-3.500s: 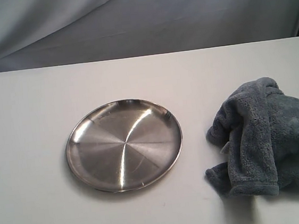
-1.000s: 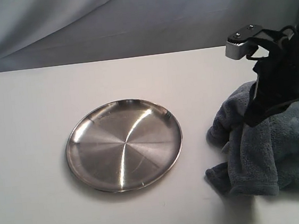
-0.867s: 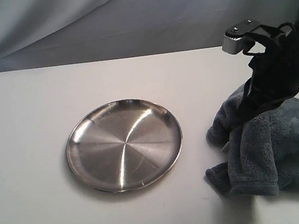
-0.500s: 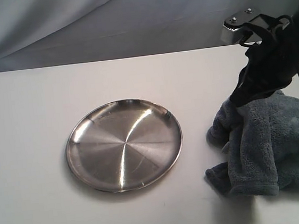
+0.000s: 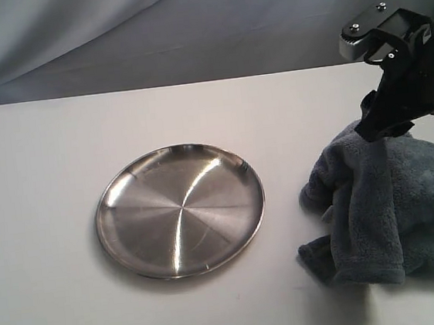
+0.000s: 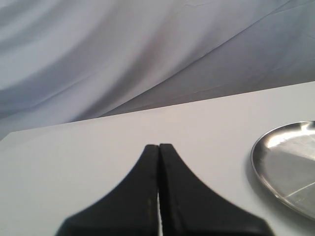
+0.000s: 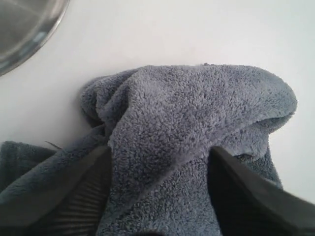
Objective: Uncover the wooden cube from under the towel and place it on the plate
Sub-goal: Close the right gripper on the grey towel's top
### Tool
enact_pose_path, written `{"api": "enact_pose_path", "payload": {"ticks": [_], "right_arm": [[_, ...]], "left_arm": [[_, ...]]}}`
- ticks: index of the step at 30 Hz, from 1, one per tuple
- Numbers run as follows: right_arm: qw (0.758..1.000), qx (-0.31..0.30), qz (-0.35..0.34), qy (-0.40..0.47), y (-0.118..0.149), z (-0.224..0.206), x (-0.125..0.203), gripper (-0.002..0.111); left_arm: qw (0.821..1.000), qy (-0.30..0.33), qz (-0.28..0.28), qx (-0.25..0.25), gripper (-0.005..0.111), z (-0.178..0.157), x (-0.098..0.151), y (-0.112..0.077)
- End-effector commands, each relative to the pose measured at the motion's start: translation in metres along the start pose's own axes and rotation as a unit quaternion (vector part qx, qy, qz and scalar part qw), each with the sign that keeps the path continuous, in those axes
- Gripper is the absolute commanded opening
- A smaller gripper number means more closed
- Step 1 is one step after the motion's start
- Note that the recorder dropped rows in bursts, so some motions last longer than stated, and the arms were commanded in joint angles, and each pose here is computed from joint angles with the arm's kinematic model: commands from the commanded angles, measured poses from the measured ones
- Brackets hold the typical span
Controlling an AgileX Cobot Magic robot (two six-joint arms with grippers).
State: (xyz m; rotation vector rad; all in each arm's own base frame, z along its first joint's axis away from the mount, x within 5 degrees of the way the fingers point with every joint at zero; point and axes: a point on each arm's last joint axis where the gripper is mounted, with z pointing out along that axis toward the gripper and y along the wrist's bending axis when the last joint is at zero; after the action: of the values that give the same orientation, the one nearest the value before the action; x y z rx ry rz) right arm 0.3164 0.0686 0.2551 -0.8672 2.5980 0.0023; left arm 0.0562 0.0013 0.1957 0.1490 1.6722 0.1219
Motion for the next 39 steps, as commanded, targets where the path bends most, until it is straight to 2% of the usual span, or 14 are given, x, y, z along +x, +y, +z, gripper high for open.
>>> {"api": "enact_pose_path", "payload": {"ticks": [1,5,7,14,26,30,32,36,39], "right_arm": [[1.0,0.01,0.016,-0.011,-0.002,-0.003,-0.003,0.069],[1.0,0.004,0.012,0.013,-0.001,0.006,0.002,0.078],[1.0,-0.002,0.013,0.027,0.0,0.015,0.005,0.079],[0.996,-0.034,0.023,0.084,0.002,0.058,0.013,0.079],[0.994,-0.036,0.021,0.096,0.002,0.069,0.014,0.079],[0.99,-0.067,0.045,0.118,0.007,0.09,0.018,0.078],[0.988,-0.078,0.036,0.13,0.015,0.101,0.018,0.069],[0.989,-0.086,-0.006,0.123,0.042,0.106,0.007,0.038],[0.988,-0.091,-0.029,0.123,0.056,0.106,0.002,0.022]], "left_arm": [[1.0,-0.007,-0.005,0.0,0.0,0.0,-0.001,0.0],[1.0,-0.007,-0.005,0.0,0.0,0.0,-0.001,0.0],[1.0,-0.007,-0.005,0.0,0.0,0.0,-0.001,0.0],[1.0,-0.007,-0.005,0.0,0.0,0.0,-0.001,0.0],[1.0,-0.007,-0.005,0.0,0.0,0.0,-0.001,0.0],[1.0,-0.007,-0.005,0.0,0.0,0.0,-0.001,0.0],[1.0,-0.007,-0.005,0.0,0.0,0.0,-0.001,0.0],[1.0,-0.007,-0.005,0.0,0.0,0.0,-0.001,0.0],[1.0,-0.007,-0.005,0.0,0.0,0.0,-0.001,0.0]]}}
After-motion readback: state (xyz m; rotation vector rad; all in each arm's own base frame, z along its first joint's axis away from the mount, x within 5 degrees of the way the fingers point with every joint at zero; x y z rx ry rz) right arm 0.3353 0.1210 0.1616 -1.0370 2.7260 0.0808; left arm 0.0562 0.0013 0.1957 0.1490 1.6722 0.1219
